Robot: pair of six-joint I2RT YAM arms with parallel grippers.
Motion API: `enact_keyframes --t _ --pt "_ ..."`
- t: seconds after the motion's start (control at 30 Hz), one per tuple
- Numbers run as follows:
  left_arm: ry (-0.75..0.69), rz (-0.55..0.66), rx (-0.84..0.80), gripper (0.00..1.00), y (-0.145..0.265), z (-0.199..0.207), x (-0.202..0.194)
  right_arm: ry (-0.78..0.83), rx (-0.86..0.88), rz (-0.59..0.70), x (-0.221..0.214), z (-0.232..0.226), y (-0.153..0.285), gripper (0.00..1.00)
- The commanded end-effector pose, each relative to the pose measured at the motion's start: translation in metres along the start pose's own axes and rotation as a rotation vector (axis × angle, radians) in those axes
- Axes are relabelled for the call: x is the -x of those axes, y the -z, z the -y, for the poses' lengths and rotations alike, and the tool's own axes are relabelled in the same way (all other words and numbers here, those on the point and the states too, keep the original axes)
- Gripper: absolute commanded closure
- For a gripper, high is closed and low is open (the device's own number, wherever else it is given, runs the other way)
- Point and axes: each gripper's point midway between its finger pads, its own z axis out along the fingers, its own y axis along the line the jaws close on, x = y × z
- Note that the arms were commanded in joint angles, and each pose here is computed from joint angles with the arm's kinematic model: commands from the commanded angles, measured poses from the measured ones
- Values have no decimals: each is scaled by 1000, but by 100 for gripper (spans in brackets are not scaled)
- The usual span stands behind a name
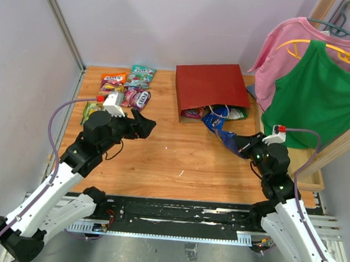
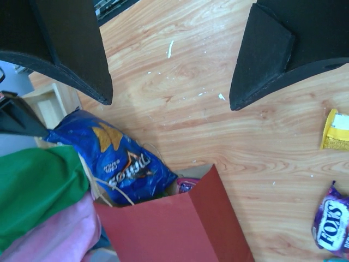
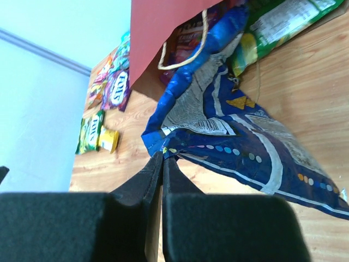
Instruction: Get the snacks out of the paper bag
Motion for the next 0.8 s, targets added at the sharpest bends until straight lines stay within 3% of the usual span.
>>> enact_keyframes --t 0.0,0.4,0.77 --pt "39 52 62 7 20 -12 7 -5 115 -21 5 -36 18 99" --pt "61 93 101 6 46 -21 11 16 253 -66 7 -83 38 99" --pt "72 111 115 6 56 -22 16 106 482 -252 -49 -170 38 99"
